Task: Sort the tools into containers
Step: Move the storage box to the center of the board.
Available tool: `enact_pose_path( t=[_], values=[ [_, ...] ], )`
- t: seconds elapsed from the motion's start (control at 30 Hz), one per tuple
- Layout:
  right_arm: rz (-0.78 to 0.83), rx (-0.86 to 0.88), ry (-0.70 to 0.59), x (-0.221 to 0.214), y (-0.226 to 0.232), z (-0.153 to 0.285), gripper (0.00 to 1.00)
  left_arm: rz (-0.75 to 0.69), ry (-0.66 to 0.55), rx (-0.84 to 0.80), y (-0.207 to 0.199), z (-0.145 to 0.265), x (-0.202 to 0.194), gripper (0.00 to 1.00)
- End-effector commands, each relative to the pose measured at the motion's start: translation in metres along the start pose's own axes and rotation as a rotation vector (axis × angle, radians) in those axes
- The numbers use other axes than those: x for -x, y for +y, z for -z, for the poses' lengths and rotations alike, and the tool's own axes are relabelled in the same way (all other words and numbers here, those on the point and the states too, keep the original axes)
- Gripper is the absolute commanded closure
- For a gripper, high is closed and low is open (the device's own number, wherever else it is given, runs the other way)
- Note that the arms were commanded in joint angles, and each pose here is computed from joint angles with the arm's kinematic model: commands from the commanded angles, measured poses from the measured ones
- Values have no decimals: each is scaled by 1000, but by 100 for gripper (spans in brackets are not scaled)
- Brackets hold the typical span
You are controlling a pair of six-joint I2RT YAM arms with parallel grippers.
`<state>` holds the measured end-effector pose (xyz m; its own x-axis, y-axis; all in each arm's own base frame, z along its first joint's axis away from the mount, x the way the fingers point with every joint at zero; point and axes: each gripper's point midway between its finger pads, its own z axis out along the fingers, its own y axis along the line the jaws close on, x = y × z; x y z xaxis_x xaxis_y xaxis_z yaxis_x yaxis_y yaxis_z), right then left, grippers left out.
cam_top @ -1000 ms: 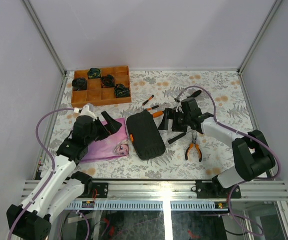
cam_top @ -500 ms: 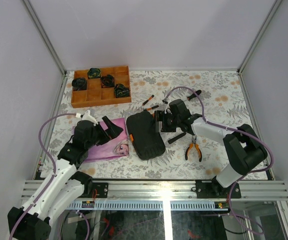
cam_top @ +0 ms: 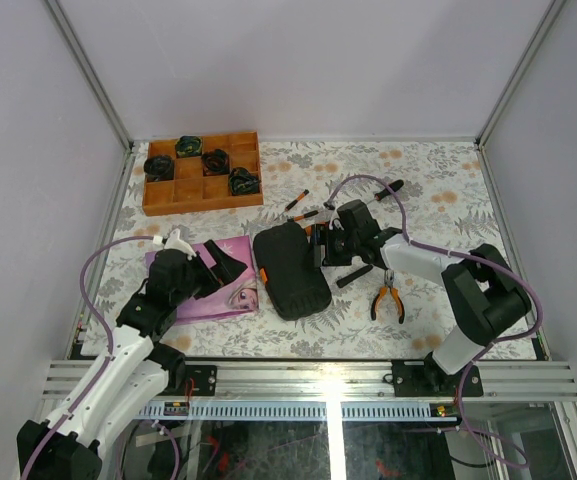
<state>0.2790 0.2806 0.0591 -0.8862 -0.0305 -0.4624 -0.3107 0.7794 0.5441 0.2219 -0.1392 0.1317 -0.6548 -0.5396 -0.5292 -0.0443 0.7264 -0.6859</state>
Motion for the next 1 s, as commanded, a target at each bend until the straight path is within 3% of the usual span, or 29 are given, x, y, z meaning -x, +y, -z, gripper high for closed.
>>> enact_pose_path(
  t=[0.0, 0.33, 0.63, 0.97],
  values=[
    [28, -35, 5, 2, -6, -1, 30, 0, -71, -44, -13, -1, 18, 0],
    [-4, -38, 53, -22, -17, -6, 45, -13, -70, -60, -16, -4, 20, 0],
    [-154, -69, 53, -45, -37, -19, 50, 53, -18, -92, -16, -17, 6, 0],
    [-233, -112, -9, -46, -54, -3, 52, 99, 52, -98, -23, -40, -17, 0]
  ],
)
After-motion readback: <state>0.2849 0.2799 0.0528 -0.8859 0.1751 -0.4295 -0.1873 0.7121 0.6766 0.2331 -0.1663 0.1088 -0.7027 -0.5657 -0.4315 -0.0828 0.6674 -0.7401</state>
